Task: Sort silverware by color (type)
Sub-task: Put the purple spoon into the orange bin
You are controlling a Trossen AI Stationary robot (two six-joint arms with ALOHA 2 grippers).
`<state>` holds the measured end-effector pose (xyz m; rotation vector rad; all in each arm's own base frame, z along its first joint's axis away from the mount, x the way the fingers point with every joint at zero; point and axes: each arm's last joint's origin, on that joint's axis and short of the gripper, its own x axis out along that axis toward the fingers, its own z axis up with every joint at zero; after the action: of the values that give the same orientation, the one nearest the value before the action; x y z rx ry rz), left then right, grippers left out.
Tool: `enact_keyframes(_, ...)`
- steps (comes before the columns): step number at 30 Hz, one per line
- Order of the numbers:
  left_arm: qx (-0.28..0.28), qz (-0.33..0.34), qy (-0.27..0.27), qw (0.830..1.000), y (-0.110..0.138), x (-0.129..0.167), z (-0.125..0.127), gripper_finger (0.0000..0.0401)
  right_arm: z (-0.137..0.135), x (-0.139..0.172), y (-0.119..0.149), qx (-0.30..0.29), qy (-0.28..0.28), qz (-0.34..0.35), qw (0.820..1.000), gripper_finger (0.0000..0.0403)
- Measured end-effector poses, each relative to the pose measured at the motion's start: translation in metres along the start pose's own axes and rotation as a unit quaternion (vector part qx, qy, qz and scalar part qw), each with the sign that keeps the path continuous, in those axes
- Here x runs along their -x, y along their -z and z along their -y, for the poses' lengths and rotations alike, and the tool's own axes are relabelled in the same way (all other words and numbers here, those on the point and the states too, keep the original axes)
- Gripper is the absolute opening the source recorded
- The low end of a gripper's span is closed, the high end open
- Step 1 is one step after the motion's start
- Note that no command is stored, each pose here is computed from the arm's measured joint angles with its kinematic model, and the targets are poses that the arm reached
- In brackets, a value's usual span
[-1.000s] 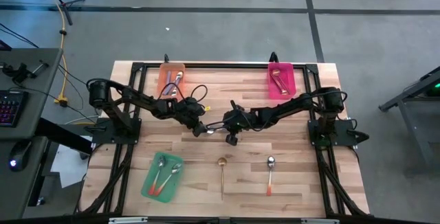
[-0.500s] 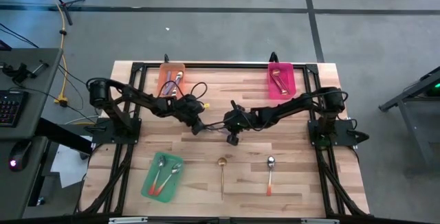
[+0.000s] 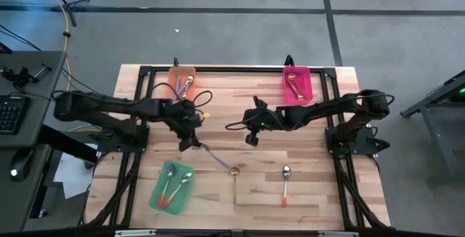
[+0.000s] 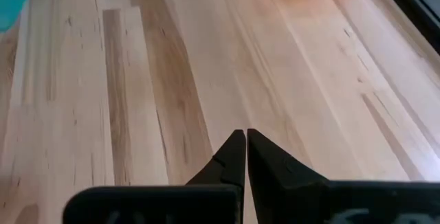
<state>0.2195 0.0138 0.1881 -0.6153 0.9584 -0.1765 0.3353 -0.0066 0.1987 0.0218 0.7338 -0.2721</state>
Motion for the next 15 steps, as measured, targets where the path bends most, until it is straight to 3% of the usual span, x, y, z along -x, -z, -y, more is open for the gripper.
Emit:
enact_keyframes(4, -0.055, -0.053, 0.012, 0.997, 0.000, 0.027, 0.047, 0.0001, 0.000, 0.000, 0.001, -0.002, 0.000, -0.003, 1.000, 0.0000)
enact_keyframes(7, -0.080, -0.129, 0.005, 0.988, 0.009, 0.042, 0.077, 0.0001, 0.000, 0.000, 0.001, -0.002, 0.000, -0.004, 1.000, 0.0000)
enact_keyframes(12, -0.091, -0.259, -0.018, 0.961, 0.039, 0.045, 0.102, 0.0000, 0.000, 0.000, 0.001, -0.001, 0.000, -0.002, 1.000, 0.0000)
enact_keyframes(15, -0.105, -0.293, -0.034, 0.950, 0.050, 0.035, 0.108, 0.0000, 0.000, 0.000, 0.001, -0.001, 0.000, -0.002, 1.000, 0.0000)
